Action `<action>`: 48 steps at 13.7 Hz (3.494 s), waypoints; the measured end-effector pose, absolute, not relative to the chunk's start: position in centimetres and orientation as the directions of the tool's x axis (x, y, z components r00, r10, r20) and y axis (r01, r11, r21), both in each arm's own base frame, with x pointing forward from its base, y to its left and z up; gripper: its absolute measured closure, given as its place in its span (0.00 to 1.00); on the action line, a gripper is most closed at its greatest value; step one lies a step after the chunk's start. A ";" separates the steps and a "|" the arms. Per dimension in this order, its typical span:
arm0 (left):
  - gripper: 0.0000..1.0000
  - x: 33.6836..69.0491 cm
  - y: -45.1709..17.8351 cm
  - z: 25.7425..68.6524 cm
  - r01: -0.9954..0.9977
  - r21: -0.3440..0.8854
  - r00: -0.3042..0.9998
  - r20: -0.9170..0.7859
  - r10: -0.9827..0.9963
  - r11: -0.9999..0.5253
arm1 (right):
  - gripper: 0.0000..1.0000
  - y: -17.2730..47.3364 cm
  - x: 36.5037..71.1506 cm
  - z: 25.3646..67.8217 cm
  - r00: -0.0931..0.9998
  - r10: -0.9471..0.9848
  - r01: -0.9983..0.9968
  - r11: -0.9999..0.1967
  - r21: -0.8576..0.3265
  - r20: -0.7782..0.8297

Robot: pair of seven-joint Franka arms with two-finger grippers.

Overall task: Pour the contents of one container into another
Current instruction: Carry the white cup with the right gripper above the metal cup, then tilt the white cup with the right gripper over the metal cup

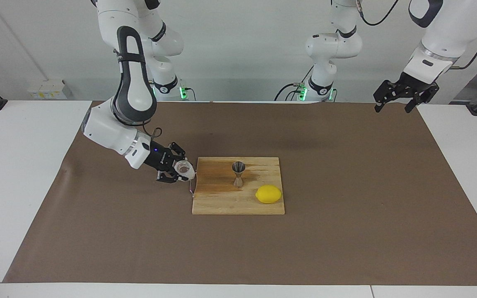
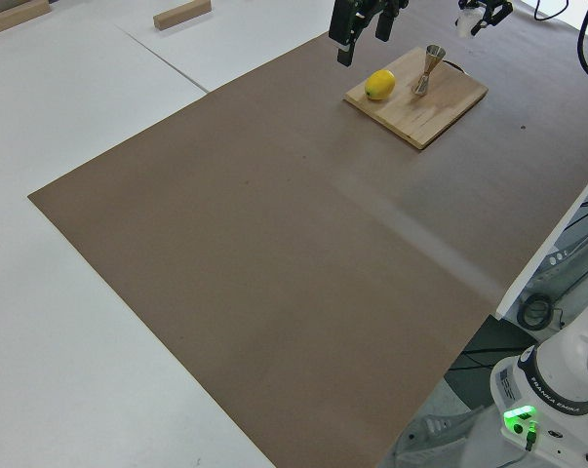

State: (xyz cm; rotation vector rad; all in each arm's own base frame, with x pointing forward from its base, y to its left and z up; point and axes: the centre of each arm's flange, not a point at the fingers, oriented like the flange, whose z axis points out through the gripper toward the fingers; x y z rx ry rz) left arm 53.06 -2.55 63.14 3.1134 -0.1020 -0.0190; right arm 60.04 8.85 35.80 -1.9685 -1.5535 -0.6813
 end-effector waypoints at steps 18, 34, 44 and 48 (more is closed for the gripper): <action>0.00 53.1 -2.5 63.1 -0.064 0.027 0.998 -0.012 -0.064 -0.998 | 0.49 23.6 58.7 41.3 0.119 0.872 0.989 -0.146 0.022 0.475; 0.00 53.1 -2.5 63.1 -0.064 0.027 0.998 -0.013 -0.064 -0.998 | 0.49 28.4 57.2 42.3 0.113 0.961 0.980 -0.150 0.131 0.251; 0.00 53.0 -2.5 63.1 -0.064 0.027 0.998 -0.013 -0.064 -0.998 | 0.49 28.6 57.1 42.2 0.069 0.978 0.981 -0.102 0.166 0.196; 0.00 53.0 -2.5 63.1 -0.064 0.027 0.998 -0.013 -0.064 -0.998 | 0.49 27.8 57.6 42.2 0.091 0.974 0.978 -0.127 0.166 0.208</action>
